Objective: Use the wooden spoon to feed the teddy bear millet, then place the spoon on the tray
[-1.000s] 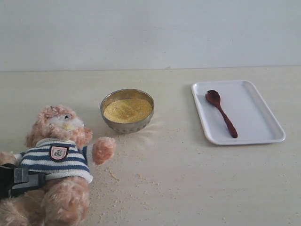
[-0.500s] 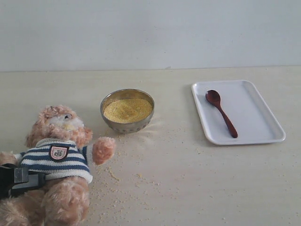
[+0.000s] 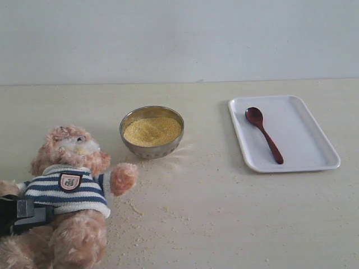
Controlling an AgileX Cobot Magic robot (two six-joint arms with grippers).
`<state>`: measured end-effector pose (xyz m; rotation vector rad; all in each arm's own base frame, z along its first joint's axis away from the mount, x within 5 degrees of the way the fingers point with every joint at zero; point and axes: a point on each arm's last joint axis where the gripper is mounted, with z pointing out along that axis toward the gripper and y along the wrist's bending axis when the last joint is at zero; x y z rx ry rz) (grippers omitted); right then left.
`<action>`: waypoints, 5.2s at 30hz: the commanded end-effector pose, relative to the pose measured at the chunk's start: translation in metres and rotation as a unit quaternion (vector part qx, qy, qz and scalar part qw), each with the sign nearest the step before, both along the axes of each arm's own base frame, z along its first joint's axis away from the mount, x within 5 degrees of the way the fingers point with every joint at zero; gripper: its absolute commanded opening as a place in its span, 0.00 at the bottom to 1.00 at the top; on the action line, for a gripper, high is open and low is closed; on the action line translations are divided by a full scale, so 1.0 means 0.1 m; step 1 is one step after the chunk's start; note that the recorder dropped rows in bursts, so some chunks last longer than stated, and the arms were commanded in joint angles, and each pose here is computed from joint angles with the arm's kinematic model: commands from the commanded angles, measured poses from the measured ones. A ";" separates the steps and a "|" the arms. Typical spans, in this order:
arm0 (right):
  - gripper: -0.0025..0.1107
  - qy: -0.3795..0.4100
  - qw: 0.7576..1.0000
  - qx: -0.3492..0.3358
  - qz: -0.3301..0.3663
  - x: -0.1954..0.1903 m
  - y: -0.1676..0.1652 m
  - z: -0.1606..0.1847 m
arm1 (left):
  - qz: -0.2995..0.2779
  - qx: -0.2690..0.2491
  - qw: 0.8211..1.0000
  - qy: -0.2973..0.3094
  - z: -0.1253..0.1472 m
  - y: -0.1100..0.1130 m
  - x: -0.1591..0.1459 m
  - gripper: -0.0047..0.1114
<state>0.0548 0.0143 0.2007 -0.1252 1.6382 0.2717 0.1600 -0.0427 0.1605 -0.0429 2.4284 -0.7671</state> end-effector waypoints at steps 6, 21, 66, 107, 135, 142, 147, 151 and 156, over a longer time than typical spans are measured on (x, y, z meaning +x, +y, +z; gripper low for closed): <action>0.02 -0.004 1.000 -0.001 -0.001 0.00 0.00 -0.01 | 0.003 -0.006 1.000 -0.006 0.02 0.00 -0.01 0.08; 0.02 -0.004 1.000 -0.001 -0.001 0.00 0.00 -0.01 | 0.031 0.065 0.997 -0.016 -0.07 0.12 0.07 0.08; 0.02 -0.004 1.000 -0.001 -0.001 0.00 0.00 -0.01 | 0.062 0.016 0.990 -0.125 0.52 0.07 -0.36 0.67; 0.02 -0.004 1.000 -0.001 -0.001 0.00 0.00 -0.01 | -0.030 -0.011 0.924 -0.381 0.97 -0.08 -1.24 0.08; 0.02 -0.004 1.000 -0.001 -0.001 0.00 0.00 -0.01 | 0.041 0.023 0.932 -0.360 0.33 0.05 -1.13 0.08; 0.02 -0.004 1.000 -0.001 -0.001 0.00 0.00 -0.01 | 0.118 0.134 0.892 -0.415 0.39 0.26 -1.06 0.08; 0.02 -0.004 1.000 -0.001 -0.001 0.00 0.00 -0.01 | 0.165 0.132 0.889 -0.407 0.40 0.34 -1.04 0.08; 0.02 -0.004 1.000 -0.001 -0.001 0.00 0.00 -0.01 | 0.187 0.129 0.887 -0.402 0.40 0.37 -1.04 0.08; 0.02 -0.004 1.000 -0.001 -0.001 0.00 0.00 -0.01 | 0.193 0.144 0.868 -0.433 0.46 0.39 -1.04 0.08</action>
